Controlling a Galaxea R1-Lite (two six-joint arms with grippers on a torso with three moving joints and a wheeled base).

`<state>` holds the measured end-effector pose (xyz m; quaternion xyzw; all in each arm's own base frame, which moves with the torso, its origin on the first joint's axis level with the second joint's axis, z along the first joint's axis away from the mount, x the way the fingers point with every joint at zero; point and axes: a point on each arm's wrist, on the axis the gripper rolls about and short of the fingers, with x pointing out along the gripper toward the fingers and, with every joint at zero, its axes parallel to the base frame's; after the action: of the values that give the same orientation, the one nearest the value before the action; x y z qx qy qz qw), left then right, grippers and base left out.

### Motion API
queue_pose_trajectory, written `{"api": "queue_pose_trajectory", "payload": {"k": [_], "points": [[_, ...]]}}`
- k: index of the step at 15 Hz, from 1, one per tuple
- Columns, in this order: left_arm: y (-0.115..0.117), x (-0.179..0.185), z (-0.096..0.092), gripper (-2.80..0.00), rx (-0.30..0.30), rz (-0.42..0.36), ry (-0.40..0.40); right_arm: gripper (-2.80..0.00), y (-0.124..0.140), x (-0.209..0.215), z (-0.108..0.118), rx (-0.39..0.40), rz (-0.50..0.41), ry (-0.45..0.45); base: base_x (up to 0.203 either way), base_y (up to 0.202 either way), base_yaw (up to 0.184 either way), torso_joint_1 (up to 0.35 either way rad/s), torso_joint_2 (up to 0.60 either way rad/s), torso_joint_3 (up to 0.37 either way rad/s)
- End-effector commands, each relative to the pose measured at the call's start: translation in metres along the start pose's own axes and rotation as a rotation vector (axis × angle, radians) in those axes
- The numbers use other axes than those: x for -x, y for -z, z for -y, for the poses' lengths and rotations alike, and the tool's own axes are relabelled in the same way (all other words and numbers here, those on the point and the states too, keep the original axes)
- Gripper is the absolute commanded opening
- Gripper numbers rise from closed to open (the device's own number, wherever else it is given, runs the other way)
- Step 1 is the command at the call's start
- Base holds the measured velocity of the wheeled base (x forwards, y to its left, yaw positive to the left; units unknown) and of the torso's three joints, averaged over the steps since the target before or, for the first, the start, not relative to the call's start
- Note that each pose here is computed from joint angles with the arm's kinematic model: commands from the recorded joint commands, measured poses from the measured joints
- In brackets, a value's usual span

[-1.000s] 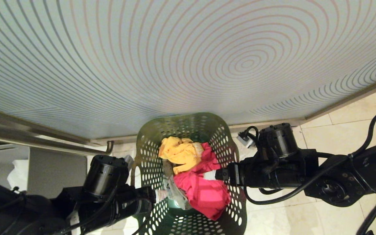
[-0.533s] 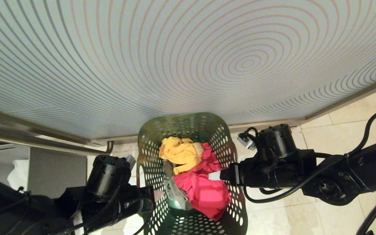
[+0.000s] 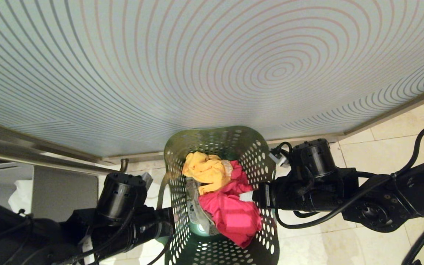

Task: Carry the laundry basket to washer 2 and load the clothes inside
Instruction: Pick up the clothes basket and put it beside the washing machine

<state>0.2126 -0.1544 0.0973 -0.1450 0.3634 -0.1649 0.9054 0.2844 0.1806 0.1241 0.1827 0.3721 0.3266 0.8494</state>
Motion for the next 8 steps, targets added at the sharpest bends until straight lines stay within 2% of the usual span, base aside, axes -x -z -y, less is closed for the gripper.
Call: {"api": "queue_pose_trajectory", "payload": {"k": [1, 8], "points": [[-0.003, 0.004, 0.002, -2.8, 0.006, 0.018, 0.013, -2.8, 0.0, 0.002, -0.001, -0.002, 0.001, -0.004, 0.0, 0.0, 0.0, 0.0, 0.0, 0.0], [-0.002, 0.017, 0.0, -2.8, 0.002, -0.012, -0.005, -2.8, -0.001, 0.011, -0.006, -0.005, -0.004, -0.004, 0.0, 0.0, 0.0, 0.0, 0.0, 0.0]]}}
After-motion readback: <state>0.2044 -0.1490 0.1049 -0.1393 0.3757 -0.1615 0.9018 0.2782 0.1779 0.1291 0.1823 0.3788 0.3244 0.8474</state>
